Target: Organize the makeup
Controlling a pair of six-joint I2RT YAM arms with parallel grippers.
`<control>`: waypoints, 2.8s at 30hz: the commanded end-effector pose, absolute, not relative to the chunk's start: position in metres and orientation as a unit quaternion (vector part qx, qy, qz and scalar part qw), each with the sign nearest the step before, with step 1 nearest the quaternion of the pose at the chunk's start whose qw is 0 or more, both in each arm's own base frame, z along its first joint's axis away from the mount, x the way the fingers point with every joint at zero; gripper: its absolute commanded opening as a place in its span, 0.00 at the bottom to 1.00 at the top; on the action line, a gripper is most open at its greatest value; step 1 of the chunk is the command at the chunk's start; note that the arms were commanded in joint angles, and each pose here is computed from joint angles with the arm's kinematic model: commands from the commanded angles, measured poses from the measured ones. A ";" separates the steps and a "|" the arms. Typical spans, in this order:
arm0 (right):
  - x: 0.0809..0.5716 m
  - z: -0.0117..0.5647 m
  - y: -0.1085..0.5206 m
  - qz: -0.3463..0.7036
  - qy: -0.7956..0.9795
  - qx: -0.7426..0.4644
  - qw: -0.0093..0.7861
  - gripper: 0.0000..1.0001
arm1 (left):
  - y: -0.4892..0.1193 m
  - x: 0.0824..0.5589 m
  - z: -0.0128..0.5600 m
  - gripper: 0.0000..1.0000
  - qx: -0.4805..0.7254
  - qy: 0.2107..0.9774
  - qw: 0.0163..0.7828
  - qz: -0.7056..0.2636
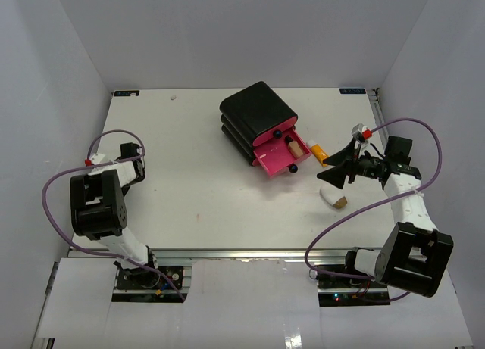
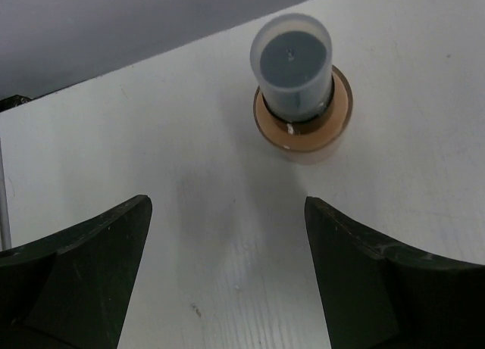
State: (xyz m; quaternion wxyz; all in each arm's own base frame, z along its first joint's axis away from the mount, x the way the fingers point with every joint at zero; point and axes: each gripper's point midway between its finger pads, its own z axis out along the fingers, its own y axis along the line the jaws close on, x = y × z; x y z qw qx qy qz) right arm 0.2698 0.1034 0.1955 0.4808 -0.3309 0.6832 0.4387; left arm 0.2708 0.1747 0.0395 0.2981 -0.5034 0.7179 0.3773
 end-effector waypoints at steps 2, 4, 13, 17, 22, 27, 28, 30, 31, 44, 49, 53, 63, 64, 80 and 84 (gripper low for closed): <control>0.267 0.200 0.103 0.457 0.671 -0.327 0.485 0.80 | 0.194 0.298 0.058 0.92 -0.512 0.688 0.335 0.390; 0.268 0.200 0.102 0.458 0.670 -0.325 0.485 0.80 | 0.195 0.306 0.060 0.92 -0.512 0.688 0.337 0.389; 0.267 0.201 0.100 0.464 0.666 -0.321 0.488 0.80 | 0.198 0.327 0.049 0.91 -0.510 0.700 0.332 0.374; 0.267 0.202 0.099 0.467 0.665 -0.318 0.488 0.80 | 0.202 0.335 0.048 0.89 -0.510 0.708 0.331 0.360; 0.268 0.203 0.098 0.470 0.665 -0.315 0.488 0.80 | 0.206 0.337 0.045 0.87 -0.512 0.711 0.330 0.351; 0.268 0.201 0.097 0.473 0.668 -0.309 0.485 0.80 | 0.210 0.335 0.041 0.86 -0.514 0.712 0.324 0.352; 0.268 0.201 0.097 0.473 0.668 -0.308 0.486 0.80 | 0.210 0.335 0.041 0.85 -0.515 0.712 0.323 0.351; 0.268 0.201 0.096 0.473 0.667 -0.308 0.486 0.80 | 0.211 0.335 0.040 0.84 -0.516 0.714 0.322 0.348; 0.268 0.201 0.096 0.473 0.667 -0.307 0.486 0.80 | 0.211 0.335 0.039 0.84 -0.515 0.715 0.322 0.347; 0.268 0.202 0.094 0.479 0.666 -0.301 0.486 0.80 | 0.217 0.328 0.040 0.69 -0.519 0.711 0.320 0.349; 0.268 0.203 0.094 0.484 0.663 -0.299 0.486 0.80 | 0.215 0.326 0.041 0.52 -0.515 0.716 0.325 0.342; 0.267 0.204 0.093 0.484 0.663 -0.297 0.488 0.80 | 0.215 0.324 0.043 0.34 -0.513 0.717 0.331 0.337; 0.265 0.208 0.092 0.485 0.658 -0.297 0.492 0.80 | 0.182 0.346 0.063 0.06 -0.510 0.743 0.380 0.208; 0.265 0.208 0.092 0.484 0.659 -0.297 0.493 0.80 | 0.173 0.354 0.070 0.05 -0.505 0.750 0.391 0.176; 0.267 0.205 0.088 0.466 0.669 -0.297 0.498 0.80 | -0.166 0.358 0.224 0.00 -0.037 0.823 0.465 -0.324; 0.268 0.205 0.086 0.463 0.669 -0.296 0.500 0.80 | -0.239 0.312 0.221 0.00 0.067 0.833 0.402 -0.374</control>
